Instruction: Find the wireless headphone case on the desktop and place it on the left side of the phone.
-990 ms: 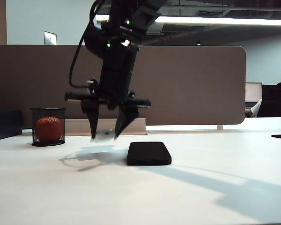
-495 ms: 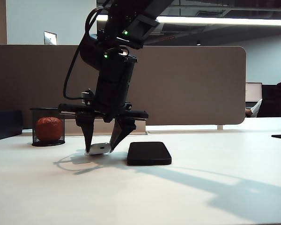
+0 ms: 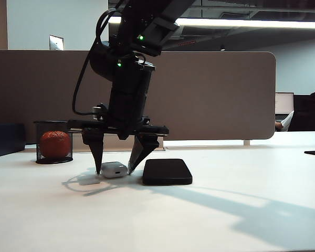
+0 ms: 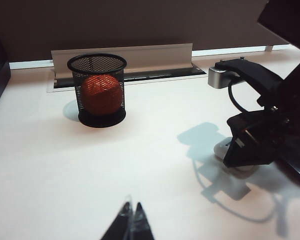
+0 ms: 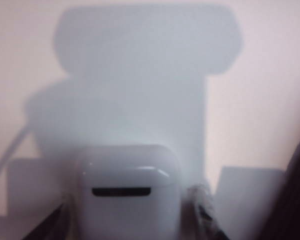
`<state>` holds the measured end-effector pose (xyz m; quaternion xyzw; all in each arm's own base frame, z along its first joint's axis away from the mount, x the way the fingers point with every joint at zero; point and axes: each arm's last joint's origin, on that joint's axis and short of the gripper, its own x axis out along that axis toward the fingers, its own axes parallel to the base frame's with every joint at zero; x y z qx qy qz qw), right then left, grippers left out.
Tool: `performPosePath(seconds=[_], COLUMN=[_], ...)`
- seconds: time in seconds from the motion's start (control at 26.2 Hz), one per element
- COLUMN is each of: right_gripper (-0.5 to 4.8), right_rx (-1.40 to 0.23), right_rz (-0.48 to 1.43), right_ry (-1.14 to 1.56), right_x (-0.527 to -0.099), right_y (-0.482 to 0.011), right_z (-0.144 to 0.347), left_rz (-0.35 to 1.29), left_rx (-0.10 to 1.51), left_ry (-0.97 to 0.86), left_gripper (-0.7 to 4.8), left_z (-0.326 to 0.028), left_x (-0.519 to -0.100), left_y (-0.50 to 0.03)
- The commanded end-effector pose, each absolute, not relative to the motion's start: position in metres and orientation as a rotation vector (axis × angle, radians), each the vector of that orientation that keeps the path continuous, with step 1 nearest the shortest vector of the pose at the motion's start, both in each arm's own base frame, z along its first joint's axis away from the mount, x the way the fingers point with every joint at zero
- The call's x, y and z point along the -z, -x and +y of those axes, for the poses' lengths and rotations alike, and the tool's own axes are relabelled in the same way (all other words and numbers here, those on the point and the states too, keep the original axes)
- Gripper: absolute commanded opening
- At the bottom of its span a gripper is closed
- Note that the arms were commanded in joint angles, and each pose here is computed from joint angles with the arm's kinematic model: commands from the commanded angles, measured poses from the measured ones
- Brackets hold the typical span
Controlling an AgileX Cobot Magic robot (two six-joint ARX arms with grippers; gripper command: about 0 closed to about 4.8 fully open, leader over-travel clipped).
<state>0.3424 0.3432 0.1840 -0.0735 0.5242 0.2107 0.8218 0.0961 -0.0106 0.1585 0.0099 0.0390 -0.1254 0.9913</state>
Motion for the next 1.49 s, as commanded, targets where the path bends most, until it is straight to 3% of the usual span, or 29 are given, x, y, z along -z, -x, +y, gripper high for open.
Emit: performPosePath(seconds=[0.04, 0.46, 0.76, 1.1, 1.49], right_gripper=[3.17, 3.15, 3.15, 3.13, 2.57], right_rx=[-0.452, -0.433, -0.393, -0.297, -0.187], right_rz=[1.098, 0.923, 0.795, 0.626, 0.456], right_ry=[0.144, 0.110, 0.076, 0.011, 0.080], right_x=[-0.191, -0.253, -0.306, -0.380, -0.455], right_y=[-0.342, -0.343, -0.348, -0.346, -0.300], right_z=[0.344, 0.324, 0.288, 0.216, 0.140], left_rz=[0.058, 0.059, 0.060, 0.059, 0.059], left_rx=[0.252, 0.256, 0.406, 0.521, 0.522], left_ry=[-0.021, -0.021, -0.016, -0.011, -0.012], left_gripper=[-0.06, -0.06, -0.06, -0.06, -0.06], left_z=[-0.011, -0.011, -0.015, -0.018, -0.018], left_x=[-0.161, -0.161, -0.161, -0.161, -0.161], left_y=[-0.096, -0.096, -0.095, -0.093, -0.093])
